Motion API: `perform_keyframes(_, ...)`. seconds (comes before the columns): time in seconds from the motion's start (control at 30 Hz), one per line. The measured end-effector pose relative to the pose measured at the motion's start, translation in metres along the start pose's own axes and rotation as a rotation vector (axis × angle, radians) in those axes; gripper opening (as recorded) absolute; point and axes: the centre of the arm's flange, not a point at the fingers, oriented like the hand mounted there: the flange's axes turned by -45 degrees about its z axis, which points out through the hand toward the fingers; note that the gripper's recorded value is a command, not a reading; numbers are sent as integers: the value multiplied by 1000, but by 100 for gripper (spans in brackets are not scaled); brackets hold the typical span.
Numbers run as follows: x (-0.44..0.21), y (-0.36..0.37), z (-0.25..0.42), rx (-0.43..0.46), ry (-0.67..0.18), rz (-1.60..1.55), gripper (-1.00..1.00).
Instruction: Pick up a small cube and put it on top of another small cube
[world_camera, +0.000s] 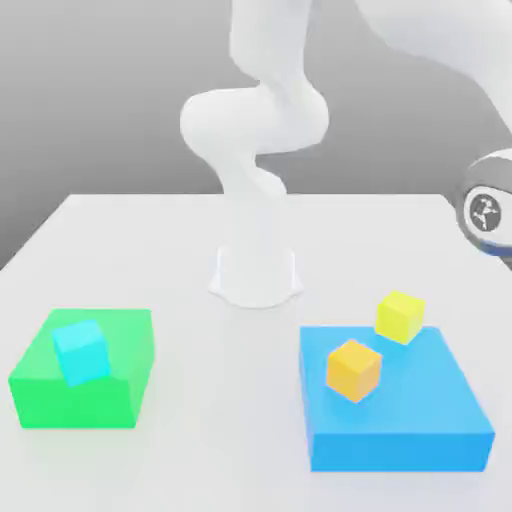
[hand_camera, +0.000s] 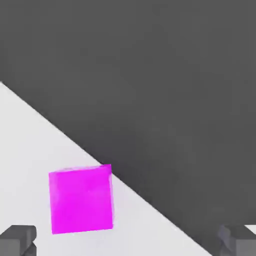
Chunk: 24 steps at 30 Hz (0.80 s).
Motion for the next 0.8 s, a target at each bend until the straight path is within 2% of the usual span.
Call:
perform_keyframes(0.13,0,-8,68,6,-18,-18,0)
perform_keyframes(0.17,0,-9,77,6,-18,-18,-100)
perform_keyframes(0.37,0,-9,81,8,-19,-19,-100)
perform_keyframes(0.53,-3,-1,20,5,-20,-3,-100)
perform_keyframes(0.8,-118,161,-52,-52,-37,392,-100)
